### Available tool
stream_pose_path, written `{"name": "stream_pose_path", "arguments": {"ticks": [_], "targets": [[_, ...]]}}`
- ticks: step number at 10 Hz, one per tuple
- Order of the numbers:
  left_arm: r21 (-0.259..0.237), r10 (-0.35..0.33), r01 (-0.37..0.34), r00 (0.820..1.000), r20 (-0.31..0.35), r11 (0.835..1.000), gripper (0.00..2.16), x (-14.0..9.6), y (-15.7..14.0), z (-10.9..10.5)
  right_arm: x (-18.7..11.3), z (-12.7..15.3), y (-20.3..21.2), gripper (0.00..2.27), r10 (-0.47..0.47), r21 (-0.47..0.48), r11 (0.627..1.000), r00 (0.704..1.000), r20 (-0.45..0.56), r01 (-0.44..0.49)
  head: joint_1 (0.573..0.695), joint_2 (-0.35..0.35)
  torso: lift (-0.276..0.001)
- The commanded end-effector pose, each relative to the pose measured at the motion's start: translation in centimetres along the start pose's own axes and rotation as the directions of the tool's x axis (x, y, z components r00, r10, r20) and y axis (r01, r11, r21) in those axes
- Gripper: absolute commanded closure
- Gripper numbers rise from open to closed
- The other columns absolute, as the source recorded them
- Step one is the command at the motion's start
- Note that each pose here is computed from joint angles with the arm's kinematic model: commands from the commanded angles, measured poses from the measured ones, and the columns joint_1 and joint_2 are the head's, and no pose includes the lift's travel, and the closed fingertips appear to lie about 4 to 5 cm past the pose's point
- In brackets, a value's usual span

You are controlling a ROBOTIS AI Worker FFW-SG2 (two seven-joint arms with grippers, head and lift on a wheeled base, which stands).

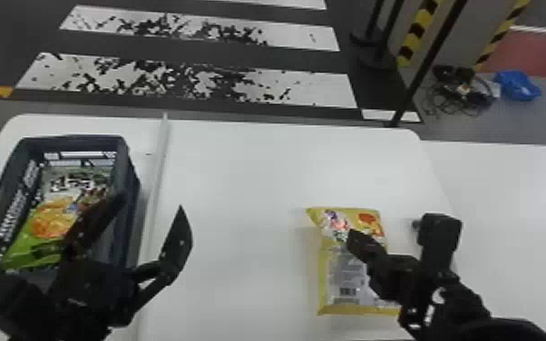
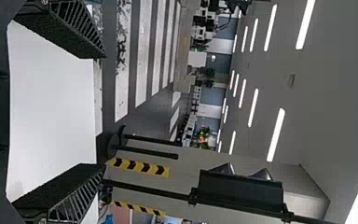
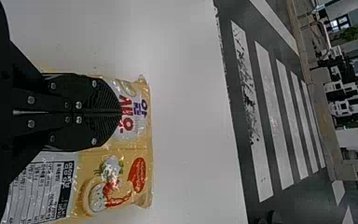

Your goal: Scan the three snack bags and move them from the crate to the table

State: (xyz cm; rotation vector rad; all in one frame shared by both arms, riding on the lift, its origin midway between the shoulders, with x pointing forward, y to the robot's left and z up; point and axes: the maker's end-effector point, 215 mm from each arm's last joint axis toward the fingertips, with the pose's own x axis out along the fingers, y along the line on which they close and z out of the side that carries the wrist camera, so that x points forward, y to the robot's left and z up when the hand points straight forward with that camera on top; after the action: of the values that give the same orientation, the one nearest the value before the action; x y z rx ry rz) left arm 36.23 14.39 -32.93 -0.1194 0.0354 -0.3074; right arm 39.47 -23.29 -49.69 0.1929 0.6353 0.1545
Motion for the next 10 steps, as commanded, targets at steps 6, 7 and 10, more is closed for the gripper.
{"name": "stream_pose_path", "arguments": {"ticks": [6,7,10], "targets": [[0.005,0.007,-0.007,1.0,0.005,1.0,0.03,0.4,0.2,0.2,2.1,-3.4,-0.3,2.24,0.003,-0.007,1.0,1.0,-0.023,-0.003,0.695,-0.132,-0.062],[0.006,0.007,-0.007,1.0,0.008,1.0,0.03,0.4,0.2,0.3,0.5,-1.4,0.4,2.14,0.028,0.0,1.0,0.999,0.02,-0.028,0.695,-0.127,-0.062],[0.007,0.011,-0.011,1.0,0.011,1.0,0.03,0.5,0.4,0.5,-4.7,4.8,-0.9,0.0,0.004,-0.016,1.0,0.995,0.105,-0.002,0.695,-0.128,-0.062]]}}
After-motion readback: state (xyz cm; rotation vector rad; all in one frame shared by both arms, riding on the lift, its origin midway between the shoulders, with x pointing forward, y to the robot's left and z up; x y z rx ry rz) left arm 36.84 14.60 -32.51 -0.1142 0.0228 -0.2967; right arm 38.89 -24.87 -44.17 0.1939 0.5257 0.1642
